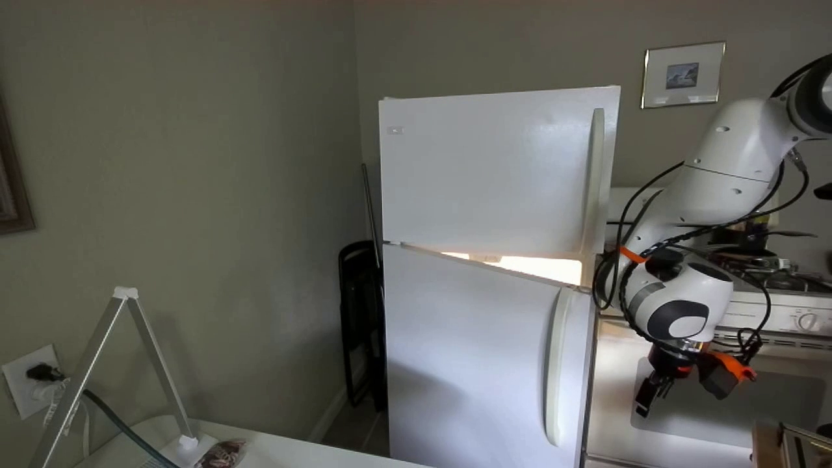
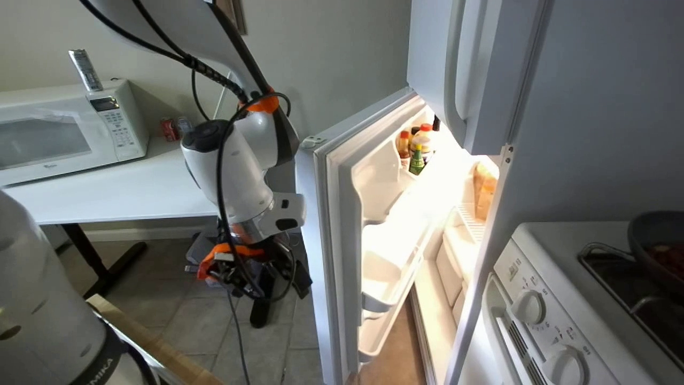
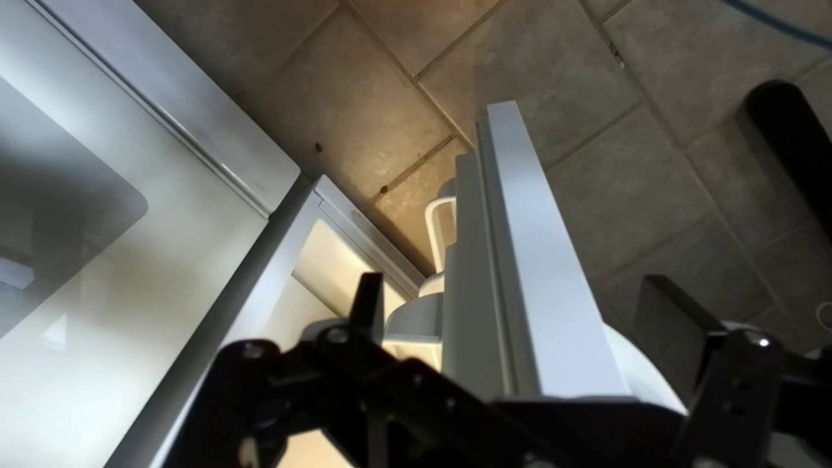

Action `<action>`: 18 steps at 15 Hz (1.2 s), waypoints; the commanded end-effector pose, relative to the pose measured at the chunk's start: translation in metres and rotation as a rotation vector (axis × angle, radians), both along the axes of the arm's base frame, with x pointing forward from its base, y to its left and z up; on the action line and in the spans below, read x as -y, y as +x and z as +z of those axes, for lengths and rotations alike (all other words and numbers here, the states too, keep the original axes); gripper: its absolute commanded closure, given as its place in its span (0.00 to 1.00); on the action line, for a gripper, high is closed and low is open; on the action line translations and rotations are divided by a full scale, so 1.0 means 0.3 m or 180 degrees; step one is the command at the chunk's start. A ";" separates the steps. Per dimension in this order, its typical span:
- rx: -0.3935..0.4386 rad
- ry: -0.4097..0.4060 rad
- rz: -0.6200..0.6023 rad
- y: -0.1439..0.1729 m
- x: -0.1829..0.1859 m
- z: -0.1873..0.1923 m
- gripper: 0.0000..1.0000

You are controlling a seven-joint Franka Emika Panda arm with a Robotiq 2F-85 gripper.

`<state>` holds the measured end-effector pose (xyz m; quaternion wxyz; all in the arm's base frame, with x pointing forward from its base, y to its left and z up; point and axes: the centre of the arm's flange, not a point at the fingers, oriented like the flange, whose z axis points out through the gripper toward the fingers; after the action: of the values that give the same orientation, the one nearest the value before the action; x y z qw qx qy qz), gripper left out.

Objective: Open the bottom fridge door

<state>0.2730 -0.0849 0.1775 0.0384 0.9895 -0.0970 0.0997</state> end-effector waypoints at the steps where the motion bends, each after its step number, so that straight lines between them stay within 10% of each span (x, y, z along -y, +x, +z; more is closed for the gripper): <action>1: 0.0208 -0.0022 -0.0172 0.086 0.171 0.153 0.00; 9: 0.1026 -0.0149 -0.0776 0.251 0.394 0.269 0.00; 18: 0.1573 0.0233 -0.0444 0.377 0.427 0.275 0.00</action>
<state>0.3778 -0.2138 0.2614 0.0092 0.9270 -0.1958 0.3199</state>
